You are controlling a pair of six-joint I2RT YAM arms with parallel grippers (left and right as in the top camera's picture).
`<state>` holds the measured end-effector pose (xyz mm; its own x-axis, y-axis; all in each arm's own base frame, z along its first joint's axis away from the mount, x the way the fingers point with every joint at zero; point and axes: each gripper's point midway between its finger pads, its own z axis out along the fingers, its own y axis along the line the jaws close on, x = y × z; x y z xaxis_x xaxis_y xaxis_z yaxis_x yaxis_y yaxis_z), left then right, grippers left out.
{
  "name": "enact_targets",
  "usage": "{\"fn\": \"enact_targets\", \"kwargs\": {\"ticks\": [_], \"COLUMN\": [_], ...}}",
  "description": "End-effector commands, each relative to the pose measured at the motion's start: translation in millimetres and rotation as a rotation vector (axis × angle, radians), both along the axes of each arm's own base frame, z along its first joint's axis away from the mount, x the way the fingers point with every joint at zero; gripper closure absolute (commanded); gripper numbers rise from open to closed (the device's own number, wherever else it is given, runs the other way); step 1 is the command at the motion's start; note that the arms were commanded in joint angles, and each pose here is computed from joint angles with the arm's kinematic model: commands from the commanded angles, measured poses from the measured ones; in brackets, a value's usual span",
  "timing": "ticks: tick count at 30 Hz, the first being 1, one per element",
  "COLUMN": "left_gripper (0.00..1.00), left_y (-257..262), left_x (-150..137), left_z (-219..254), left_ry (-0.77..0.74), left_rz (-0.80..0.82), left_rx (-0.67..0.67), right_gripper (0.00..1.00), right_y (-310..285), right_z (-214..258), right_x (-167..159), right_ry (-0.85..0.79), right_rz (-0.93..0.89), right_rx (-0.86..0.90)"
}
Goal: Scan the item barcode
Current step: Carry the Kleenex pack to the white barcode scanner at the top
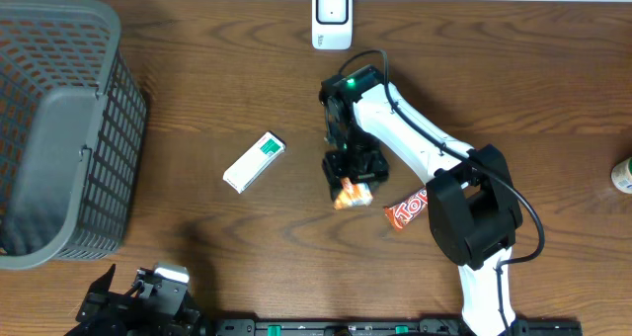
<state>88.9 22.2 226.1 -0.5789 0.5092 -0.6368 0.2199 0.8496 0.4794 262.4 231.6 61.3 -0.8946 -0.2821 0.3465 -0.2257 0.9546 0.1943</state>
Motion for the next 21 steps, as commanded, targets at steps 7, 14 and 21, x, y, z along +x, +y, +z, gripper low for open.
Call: {"fn": "enact_targets", "kwargs": {"ticks": [7, 14, 21], "left_gripper": [0.02, 0.02, 0.02], "left_y": [0.5, 0.5, 0.5], "left_x": [-0.3, -0.3, -0.3], "left_z": [1.1, 1.1, 1.1], "left_ry": [-0.004, -0.004, -0.004], "left_rz": [-0.001, -0.001, -0.001], "left_rx": [0.005, 0.005, 0.005], "right_gripper": [0.41, 0.42, 0.4], "right_y": [23.6, 18.9, 17.4], "right_z": [5.1, 24.7, 83.8], "right_x": [108.5, 198.6, 284.0], "right_ry": [-0.371, -0.75, -1.196], "right_rz": [-0.083, -0.131, -0.24], "right_rx": [0.173, 0.159, 0.145]}}
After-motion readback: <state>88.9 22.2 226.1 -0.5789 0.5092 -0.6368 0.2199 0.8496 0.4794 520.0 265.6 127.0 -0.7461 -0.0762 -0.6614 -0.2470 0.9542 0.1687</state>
